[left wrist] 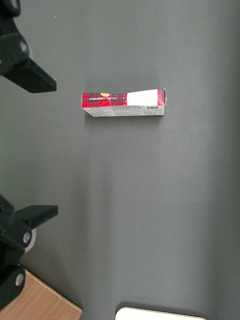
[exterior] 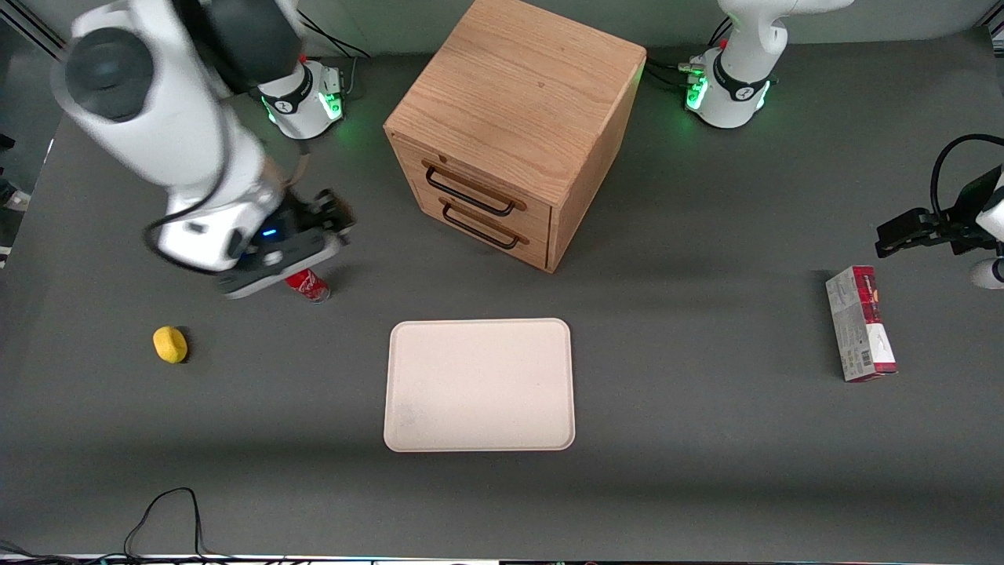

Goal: Open upper drawer

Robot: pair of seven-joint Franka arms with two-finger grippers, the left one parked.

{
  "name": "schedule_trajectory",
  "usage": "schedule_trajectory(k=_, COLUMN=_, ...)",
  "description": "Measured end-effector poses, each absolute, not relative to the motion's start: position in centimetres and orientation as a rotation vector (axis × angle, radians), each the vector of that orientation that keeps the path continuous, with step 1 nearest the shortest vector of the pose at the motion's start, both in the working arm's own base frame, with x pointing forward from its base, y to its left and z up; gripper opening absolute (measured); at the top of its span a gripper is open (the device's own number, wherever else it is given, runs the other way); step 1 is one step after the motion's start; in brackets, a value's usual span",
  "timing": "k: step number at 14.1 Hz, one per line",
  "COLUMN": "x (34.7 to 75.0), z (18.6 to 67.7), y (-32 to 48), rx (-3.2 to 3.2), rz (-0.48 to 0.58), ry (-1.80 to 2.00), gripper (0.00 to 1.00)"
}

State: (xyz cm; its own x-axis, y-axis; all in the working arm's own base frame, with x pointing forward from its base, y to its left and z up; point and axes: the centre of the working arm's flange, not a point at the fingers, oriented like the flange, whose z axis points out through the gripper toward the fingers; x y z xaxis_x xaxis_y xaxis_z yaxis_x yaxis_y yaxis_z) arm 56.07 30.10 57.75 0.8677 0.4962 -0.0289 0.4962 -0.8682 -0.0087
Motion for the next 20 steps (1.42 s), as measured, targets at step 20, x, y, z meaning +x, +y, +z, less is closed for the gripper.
schedule_trajectory(k=20, x=49.0, z=49.9, y=40.6, rx=-2.534, rz=0.215, ry=-1.474, gripper=1.0)
